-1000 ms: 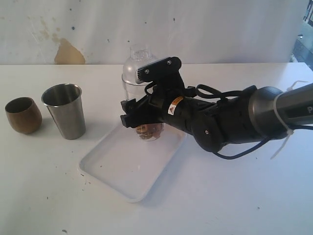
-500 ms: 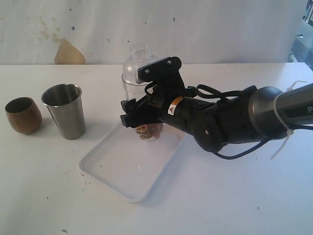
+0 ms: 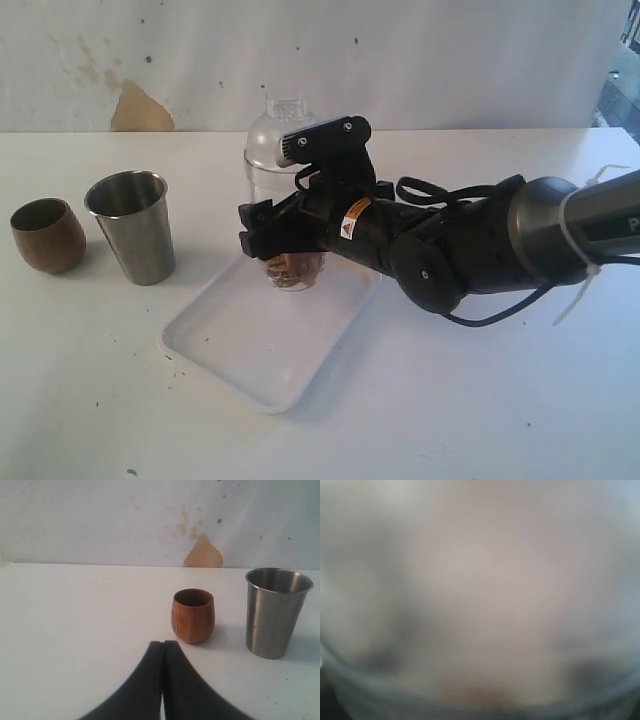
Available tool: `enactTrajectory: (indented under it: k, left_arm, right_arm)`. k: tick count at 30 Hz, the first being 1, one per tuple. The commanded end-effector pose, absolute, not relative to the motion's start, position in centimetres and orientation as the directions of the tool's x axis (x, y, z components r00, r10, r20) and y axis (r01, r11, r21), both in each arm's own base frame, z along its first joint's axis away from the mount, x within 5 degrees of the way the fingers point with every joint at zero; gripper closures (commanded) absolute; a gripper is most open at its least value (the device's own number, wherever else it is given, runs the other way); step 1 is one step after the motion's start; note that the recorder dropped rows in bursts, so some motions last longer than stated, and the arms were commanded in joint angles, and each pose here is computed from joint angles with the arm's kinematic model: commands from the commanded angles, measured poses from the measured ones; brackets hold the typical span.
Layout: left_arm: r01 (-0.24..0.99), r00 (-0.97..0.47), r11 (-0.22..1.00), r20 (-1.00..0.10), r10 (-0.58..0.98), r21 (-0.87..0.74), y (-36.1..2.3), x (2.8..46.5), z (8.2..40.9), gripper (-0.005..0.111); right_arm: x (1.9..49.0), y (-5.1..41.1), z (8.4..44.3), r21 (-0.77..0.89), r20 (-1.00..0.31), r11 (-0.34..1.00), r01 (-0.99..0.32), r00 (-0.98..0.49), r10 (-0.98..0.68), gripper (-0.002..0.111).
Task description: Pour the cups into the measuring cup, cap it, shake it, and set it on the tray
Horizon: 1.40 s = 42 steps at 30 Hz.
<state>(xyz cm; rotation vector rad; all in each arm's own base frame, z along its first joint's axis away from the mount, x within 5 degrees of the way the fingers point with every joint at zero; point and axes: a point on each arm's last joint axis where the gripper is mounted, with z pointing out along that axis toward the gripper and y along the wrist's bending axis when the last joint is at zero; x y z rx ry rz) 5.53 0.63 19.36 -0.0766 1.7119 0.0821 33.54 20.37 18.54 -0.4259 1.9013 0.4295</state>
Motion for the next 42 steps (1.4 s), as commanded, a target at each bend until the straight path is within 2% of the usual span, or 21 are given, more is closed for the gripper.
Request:
enactTrajectory:
  k: [1,2,9,17,19,22,23,26,28,34,39,42]
  left_arm:
    - [-0.097,-0.144,0.995,-0.990,0.001,0.016,0.6,5.5,19.2,0.107]
    - [-0.097,-0.144,0.995,-0.990,0.001,0.016,0.6,5.5,19.2,0.107]
    - [-0.097,-0.144,0.995,-0.990,0.001,0.016,0.6,5.5,19.2,0.107]
    - [-0.097,-0.144,0.995,-0.990,0.001,0.016,0.6,5.5,19.2,0.107]
    - [-0.097,-0.144,0.995,-0.990,0.001,0.016,0.6,5.5,19.2,0.107]
    - [-0.097,-0.144,0.995,-0.990,0.001,0.016,0.6,5.5,19.2,0.107]
    - [-0.097,-0.144,0.995,-0.990,0.001,0.016,0.6,5.5,19.2,0.107]
    - [-0.097,-0.144,0.995,-0.990,0.001,0.016,0.6,5.5,19.2,0.107]
    - [-0.097,-0.144,0.995,-0.990,0.001,0.016,0.6,5.5,19.2,0.107]
    - [-0.097,-0.144,0.995,-0.990,0.001,0.016,0.6,5.5,19.2,0.107]
    - [-0.097,-0.144,0.995,-0.990,0.001,0.016,0.6,5.5,19.2,0.107]
    - [-0.097,-0.144,0.995,-0.990,0.001,0.016,0.6,5.5,19.2,0.107]
  right_arm:
    - [33.6,20.6,19.2,0.095,-0.954,0.863,-0.495,-0.293,-0.063,0.011]
    - [33.6,20.6,19.2,0.105,-0.953,0.864,-0.492,-0.298,-0.054,0.003]
    - [33.6,20.5,19.4,0.105,-0.951,0.865,-0.492,-0.305,-0.058,0.003]
    - [31.7,19.5,25.2,0.106,-0.965,0.860,-0.499,-0.260,-0.031,0.007]
    - [31.0,19.1,26.6,0.106,-0.964,0.861,-0.498,-0.263,-0.033,0.014]
    - [29.9,18.4,28.4,0.106,-0.960,0.861,-0.497,-0.275,-0.041,0.040]
    - [29.3,18.1,29.2,0.106,-0.959,0.862,-0.496,-0.280,-0.044,0.055]
    - [27.8,17.1,30.8,0.097,-0.943,0.864,-0.494,-0.322,-0.078,0.089]
    - [26.6,16.3,32.0,0.081,-0.937,0.864,-0.497,-0.333,-0.104,0.107]
    - [22.0,13.6,34.3,0.091,-0.936,0.864,-0.495,-0.338,-0.095,0.108]
    - [18.0,11.1,34.2,0.141,-0.941,0.865,-0.481,-0.337,-0.033,0.108]
    - [15.8,9.7,34.0,0.144,-0.927,0.868,-0.475,-0.372,-0.050,0.108]
